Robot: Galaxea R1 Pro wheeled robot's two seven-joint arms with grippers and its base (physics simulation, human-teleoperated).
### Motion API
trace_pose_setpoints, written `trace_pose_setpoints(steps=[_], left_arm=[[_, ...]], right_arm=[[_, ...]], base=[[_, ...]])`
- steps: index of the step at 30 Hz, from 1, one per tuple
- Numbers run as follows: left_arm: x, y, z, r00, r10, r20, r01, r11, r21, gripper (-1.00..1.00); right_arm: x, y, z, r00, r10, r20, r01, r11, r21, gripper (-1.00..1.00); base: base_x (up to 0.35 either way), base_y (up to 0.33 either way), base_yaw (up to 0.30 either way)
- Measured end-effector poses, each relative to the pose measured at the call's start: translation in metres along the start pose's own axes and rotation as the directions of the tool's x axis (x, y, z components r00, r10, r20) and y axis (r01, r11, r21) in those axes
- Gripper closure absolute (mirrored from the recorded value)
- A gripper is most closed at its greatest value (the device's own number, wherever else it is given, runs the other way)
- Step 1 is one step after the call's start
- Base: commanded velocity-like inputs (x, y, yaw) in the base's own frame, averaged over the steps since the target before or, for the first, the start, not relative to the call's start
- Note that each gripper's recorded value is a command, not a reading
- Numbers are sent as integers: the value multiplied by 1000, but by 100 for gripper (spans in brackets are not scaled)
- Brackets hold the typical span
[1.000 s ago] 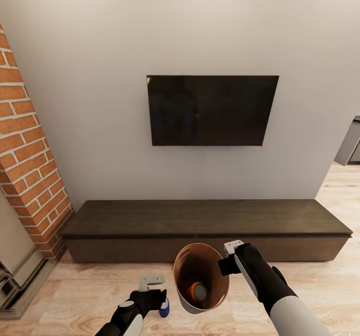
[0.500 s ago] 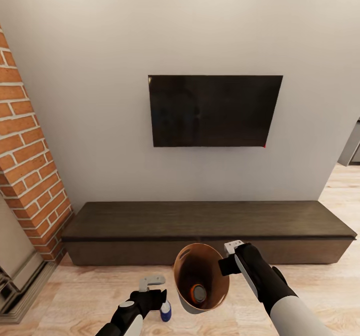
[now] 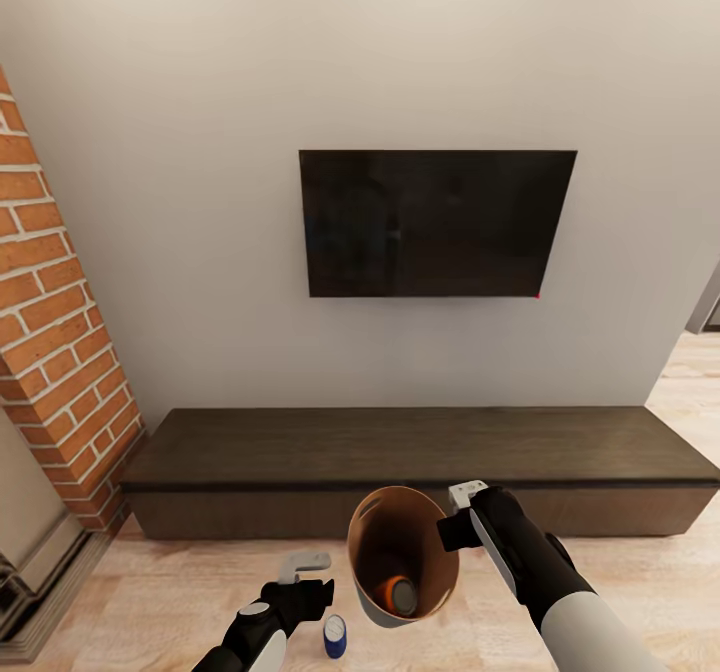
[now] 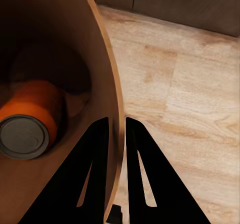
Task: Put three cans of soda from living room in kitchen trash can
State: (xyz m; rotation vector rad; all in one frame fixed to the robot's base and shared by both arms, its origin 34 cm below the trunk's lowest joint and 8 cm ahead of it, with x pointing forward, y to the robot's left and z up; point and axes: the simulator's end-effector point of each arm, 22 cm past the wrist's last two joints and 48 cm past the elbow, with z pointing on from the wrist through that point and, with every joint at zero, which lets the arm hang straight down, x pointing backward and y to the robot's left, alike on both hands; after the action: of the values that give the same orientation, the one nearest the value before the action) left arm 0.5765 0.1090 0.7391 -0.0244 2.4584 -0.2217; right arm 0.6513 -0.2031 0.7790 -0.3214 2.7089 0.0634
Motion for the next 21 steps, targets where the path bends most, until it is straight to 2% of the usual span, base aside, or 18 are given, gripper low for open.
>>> trace_pose_setpoints(steps=[9, 21], left_arm=[[0, 0, 0, 1000, 0, 0, 0, 1000, 0, -100], [0, -1, 0, 1000, 0, 0, 0, 1000, 1, -100]], right_arm=[[0, 0, 0, 1000, 2, 0, -2, 1000, -2, 100], [0, 1, 0, 1000, 2, 0, -2, 1000, -3, 100]], base=[[150, -24, 0], [103, -253, 0]])
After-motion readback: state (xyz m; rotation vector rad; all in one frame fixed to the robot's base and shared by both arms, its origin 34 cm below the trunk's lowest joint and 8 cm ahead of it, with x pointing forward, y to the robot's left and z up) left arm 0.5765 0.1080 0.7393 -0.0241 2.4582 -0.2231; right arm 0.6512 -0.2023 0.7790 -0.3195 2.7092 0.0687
